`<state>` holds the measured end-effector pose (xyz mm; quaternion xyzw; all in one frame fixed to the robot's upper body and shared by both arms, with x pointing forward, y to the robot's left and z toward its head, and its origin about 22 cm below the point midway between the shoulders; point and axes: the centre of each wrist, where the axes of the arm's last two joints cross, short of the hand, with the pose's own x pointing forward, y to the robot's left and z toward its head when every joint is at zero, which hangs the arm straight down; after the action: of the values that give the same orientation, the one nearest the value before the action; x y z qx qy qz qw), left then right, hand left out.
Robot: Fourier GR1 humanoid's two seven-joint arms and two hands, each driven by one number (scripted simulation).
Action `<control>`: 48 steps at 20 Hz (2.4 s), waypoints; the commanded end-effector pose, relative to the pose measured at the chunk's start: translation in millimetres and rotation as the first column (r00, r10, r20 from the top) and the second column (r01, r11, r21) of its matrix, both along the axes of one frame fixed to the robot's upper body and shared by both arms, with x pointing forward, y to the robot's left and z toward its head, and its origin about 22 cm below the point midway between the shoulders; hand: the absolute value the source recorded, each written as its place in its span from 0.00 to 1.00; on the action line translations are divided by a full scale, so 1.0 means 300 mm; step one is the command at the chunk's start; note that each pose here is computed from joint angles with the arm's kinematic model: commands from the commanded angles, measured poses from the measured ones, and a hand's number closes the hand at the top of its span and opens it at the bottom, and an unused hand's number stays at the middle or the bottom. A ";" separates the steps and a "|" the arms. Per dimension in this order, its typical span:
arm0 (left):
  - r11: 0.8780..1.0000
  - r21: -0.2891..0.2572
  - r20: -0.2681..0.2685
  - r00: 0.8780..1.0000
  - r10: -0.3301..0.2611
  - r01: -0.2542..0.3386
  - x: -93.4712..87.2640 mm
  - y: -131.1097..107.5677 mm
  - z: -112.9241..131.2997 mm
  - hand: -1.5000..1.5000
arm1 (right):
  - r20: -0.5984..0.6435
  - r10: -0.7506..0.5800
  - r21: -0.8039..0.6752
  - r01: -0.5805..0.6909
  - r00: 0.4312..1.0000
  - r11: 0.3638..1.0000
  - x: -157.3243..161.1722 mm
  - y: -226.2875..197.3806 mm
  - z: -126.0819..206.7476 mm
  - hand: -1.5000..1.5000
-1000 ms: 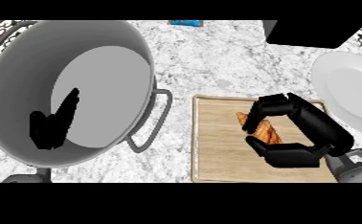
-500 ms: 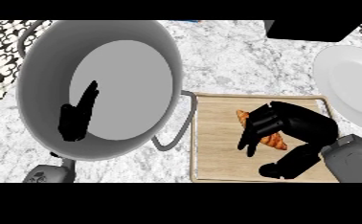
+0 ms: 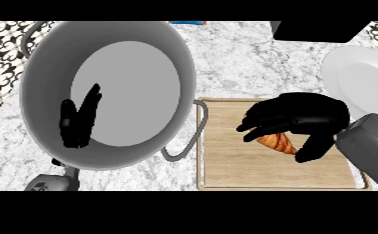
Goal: Pick the croissant from the tray and place it in the plate
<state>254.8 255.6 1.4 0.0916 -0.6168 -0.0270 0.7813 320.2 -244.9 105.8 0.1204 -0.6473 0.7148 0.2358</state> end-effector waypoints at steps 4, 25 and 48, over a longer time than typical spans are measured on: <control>0.999 0.026 -0.038 0.998 0.041 -0.040 -0.023 -0.029 -0.029 0.50 | 0.204 0.181 -0.225 -0.133 0.962 0.965 0.084 0.062 0.098 0.00; 0.999 0.014 -0.020 0.999 0.046 -0.046 -0.034 -0.020 -0.060 0.50 | 0.215 0.259 -0.611 -0.077 0.942 0.788 0.022 0.198 -0.088 0.00; 0.999 0.026 -0.050 0.998 0.038 -0.036 -0.012 0.006 -0.011 0.50 | 0.237 0.328 -0.609 -0.123 0.915 0.784 0.097 0.233 -0.221 1.00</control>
<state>253.7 254.5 10.1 0.0919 -0.6105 -0.0099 0.7866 343.3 -174.9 43.0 -0.0258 -0.4051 0.9111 0.0723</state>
